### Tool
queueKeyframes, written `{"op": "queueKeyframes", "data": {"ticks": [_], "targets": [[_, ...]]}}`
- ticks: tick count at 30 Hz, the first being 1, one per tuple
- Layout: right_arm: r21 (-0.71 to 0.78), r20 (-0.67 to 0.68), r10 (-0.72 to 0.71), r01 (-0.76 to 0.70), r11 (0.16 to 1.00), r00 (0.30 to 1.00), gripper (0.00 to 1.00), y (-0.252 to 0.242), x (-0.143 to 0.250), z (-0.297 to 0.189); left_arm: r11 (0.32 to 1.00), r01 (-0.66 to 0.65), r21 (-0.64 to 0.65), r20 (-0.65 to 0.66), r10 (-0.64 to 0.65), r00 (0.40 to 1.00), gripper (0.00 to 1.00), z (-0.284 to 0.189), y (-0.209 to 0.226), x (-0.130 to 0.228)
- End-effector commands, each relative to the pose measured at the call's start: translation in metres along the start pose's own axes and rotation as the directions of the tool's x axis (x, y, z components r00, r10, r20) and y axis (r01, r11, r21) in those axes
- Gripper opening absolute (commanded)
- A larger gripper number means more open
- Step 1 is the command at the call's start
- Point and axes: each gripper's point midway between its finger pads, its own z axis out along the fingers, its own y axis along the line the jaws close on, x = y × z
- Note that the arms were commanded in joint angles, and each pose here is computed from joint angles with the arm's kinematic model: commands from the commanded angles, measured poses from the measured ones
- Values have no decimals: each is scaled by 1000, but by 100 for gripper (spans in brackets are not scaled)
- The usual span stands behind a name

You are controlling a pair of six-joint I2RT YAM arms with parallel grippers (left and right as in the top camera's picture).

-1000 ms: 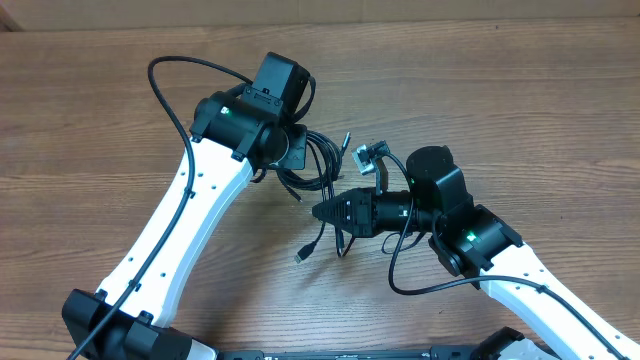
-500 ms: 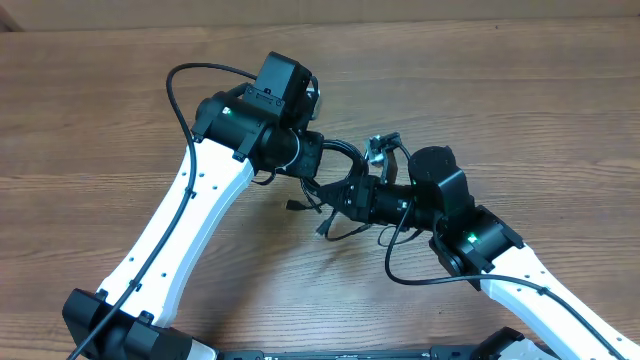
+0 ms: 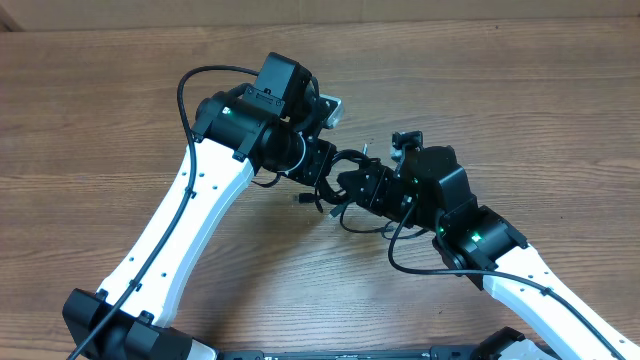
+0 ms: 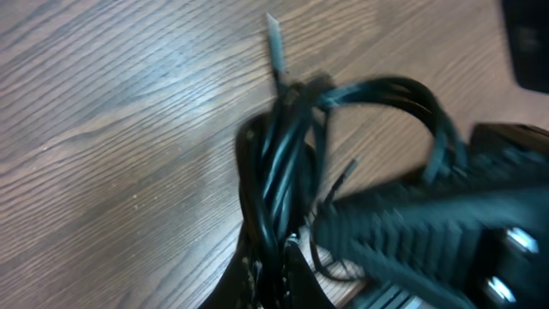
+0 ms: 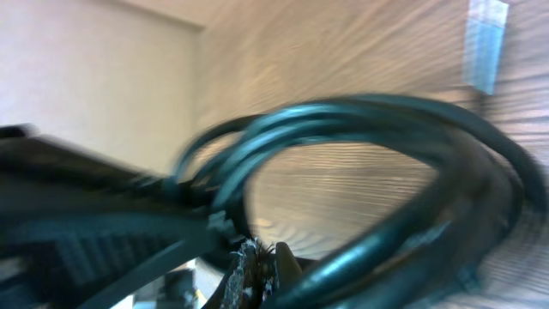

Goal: Untangle cables
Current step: 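Grasp a cable strand below the left gripper with the right gripper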

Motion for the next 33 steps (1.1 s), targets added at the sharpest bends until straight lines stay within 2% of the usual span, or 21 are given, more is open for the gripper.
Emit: {"op": "queueKeyframes", "data": {"ticks": [1, 8, 21, 25, 33], "targets": [[79, 124, 7, -17, 997, 992, 4, -10, -26, -8, 991, -98, 87, 31, 96, 995, 4, -12, -24, -2], [135, 56, 36, -43, 990, 998, 4, -26, -10, -8, 993, -58, -105, 76, 66, 995, 4, -13, 8, -16], [134, -10, 18, -17, 991, 1000, 4, -27, 2, -8, 994, 9, -113, 117, 4, 993, 4, -13, 11, -25], [138, -25, -4, 7, 990, 1000, 4, -28, 4, -8, 979, 102, -175, 135, -79, 988, 4, -14, 24, -25], [138, -35, -3, 8, 990, 999, 4, -29, 7, -8, 891, 321, -322, 213, -263, 941, 8, -14, 59, -26]]}}
